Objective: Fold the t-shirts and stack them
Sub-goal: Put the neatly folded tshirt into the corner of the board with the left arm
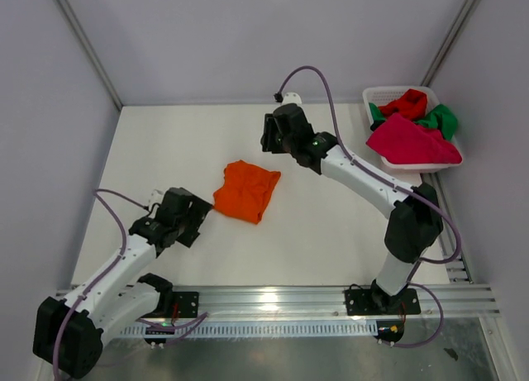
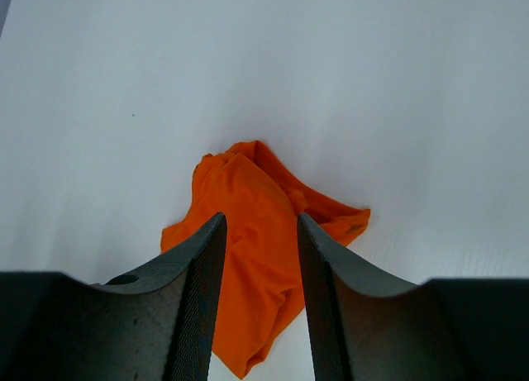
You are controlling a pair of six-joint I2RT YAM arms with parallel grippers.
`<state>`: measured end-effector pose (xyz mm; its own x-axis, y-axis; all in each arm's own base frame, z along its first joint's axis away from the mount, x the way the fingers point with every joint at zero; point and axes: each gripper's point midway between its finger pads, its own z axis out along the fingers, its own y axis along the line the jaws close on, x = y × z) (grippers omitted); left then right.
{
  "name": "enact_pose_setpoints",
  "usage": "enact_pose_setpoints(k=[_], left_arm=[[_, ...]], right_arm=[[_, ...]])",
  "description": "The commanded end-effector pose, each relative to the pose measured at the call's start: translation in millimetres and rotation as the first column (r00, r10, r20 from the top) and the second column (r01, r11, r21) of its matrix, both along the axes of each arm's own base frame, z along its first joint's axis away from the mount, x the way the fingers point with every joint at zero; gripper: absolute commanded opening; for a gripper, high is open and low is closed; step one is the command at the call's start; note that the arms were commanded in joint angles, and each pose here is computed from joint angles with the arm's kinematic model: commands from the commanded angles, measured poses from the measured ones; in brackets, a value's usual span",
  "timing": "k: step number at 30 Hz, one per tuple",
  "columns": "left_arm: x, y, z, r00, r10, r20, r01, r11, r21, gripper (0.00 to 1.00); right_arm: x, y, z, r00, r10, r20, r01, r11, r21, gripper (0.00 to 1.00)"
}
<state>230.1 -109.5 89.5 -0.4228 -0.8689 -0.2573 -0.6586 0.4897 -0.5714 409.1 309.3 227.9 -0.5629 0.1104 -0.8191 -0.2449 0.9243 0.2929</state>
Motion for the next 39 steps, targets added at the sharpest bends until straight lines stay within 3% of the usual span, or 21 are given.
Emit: enact_pose_setpoints(k=[1, 18, 39], left_arm=[[21, -6, 4, 0.994, 0.075, 0.075, -0.071, 0.996, -0.055, 0.98], [53, -59, -15, 0.999, -0.022, 0.039, 0.023, 0.999, -0.031, 0.98], [69, -84, -41, 0.994, -0.102, -0.025, 0.102, 0.995, 0.013, 0.95]], right_arm=[[-4, -10, 34, 0.996, -0.009, 0.083, 0.007, 1.0, 0.018, 0.44], [-11, -21, 21, 0.997, 0.01, 0.071, -0.008, 1.0, -0.029, 0.44], [-12, -35, 20, 0.997, -0.016, 0.07, 0.019, 0.999, -0.038, 0.44]])
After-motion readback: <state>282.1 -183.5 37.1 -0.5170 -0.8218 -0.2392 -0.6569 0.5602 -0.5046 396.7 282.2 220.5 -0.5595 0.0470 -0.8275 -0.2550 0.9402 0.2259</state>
